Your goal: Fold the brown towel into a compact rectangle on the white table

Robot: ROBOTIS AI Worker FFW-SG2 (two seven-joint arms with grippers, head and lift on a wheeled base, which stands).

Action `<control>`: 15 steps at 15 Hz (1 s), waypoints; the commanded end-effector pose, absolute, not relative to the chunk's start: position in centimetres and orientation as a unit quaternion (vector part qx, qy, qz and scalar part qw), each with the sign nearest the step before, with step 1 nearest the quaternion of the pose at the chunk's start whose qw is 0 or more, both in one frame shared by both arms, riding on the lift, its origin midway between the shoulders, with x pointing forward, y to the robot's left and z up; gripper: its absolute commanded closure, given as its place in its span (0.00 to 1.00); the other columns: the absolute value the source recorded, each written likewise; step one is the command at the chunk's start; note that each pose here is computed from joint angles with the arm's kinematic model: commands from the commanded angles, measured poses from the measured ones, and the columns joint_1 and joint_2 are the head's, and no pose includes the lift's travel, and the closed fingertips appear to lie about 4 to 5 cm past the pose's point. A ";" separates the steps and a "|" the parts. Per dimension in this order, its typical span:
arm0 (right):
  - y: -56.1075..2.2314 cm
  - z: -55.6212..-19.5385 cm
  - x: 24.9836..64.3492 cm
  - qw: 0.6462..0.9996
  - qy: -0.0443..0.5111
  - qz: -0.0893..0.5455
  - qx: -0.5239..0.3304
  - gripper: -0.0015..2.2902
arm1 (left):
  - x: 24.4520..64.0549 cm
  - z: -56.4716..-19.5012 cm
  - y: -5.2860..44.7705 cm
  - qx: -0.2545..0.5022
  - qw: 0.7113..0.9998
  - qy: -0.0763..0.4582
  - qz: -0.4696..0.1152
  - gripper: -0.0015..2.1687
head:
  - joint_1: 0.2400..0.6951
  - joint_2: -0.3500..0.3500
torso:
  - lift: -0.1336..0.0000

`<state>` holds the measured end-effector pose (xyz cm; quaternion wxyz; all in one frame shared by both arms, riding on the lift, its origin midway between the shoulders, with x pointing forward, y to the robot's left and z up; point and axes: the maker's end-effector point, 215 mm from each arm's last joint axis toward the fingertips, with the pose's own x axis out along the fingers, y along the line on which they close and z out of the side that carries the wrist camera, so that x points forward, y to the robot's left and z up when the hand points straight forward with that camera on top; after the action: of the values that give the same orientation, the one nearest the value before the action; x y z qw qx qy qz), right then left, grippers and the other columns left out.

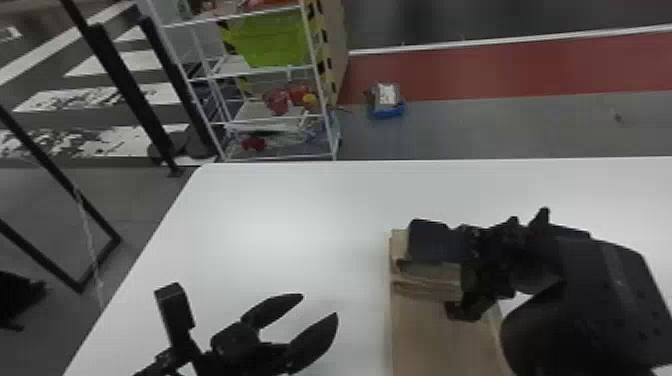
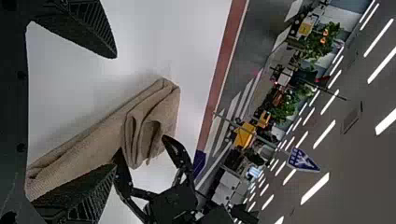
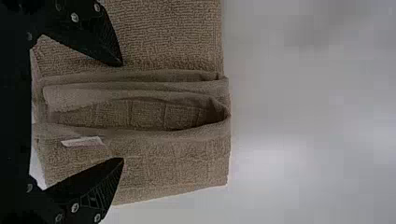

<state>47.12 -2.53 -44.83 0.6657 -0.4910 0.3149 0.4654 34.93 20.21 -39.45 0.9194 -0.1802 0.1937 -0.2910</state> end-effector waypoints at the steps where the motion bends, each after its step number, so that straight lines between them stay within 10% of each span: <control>1: -2.3 -44.6 47.2 0.668 0.315 0.464 -0.489 0.14 | 35.0 -39.5 20.2 -0.181 0.920 0.192 -0.290 0.02 | 1.00 0.84 | 0.08; 15: -2.0 -44.1 48.6 0.675 0.316 0.455 -0.488 0.25 | 34.8 -39.7 20.2 -0.184 0.918 0.193 -0.293 0.02 | 1.00 0.85 | 0.08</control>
<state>48.51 -1.95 -44.13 0.6749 -0.4883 0.3147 0.4550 34.81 20.27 -39.68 0.9184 -0.1824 0.1926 -0.2935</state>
